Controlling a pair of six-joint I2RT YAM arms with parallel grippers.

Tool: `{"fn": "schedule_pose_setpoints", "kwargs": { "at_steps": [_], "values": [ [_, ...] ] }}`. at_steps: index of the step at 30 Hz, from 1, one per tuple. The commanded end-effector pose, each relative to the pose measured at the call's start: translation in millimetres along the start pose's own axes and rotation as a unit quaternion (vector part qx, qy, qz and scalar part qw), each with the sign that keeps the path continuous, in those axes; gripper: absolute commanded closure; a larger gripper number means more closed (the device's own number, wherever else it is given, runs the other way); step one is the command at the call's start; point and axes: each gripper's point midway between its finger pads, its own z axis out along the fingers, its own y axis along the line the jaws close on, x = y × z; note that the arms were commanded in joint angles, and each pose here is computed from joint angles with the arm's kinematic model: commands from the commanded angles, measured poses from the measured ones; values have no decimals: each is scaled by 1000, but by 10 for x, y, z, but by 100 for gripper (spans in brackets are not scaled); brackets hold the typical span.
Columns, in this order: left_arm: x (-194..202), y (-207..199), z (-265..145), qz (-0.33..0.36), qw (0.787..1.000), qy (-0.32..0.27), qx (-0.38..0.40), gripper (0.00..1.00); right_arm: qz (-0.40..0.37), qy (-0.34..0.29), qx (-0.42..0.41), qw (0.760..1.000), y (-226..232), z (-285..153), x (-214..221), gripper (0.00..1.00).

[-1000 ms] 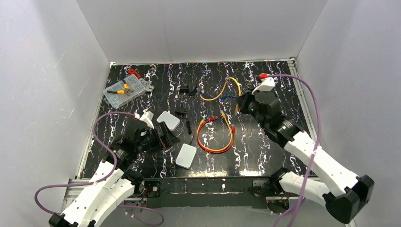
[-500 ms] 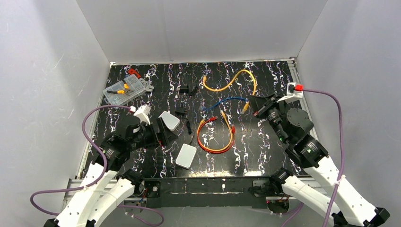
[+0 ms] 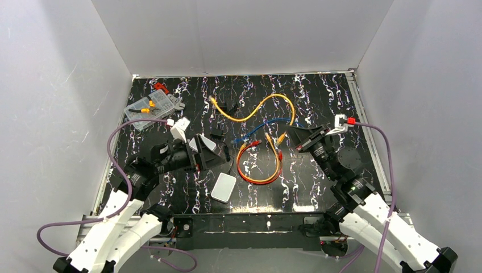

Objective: Insert the plug into the switch port
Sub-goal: Pick up the connector from the center of the board, then adjust the connector.

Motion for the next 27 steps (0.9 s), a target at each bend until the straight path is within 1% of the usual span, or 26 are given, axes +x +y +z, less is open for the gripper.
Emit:
{"fn": "schedule_pose_setpoints", "kwargs": {
  "at_steps": [1,10,17,20,23,27],
  "values": [
    [-38,-381,88,-11,994,20,111,2,90,-35,-100,990,393,26,-136,99],
    [-169,-512,317,-32,983,16,179,2,195,-10,-162,967,549,148,32,99],
    [-292,-639,419,-47,974,9,224,2,233,6,-195,953,746,247,129,99],
    [-340,-689,442,-48,970,8,237,5,247,12,-211,946,836,279,162,99],
    [-383,-772,442,-49,964,7,263,12,257,16,-229,939,932,287,180,99],
    [-401,-840,448,-59,957,15,285,19,268,17,-250,930,1033,304,180,99]
  ]
}}
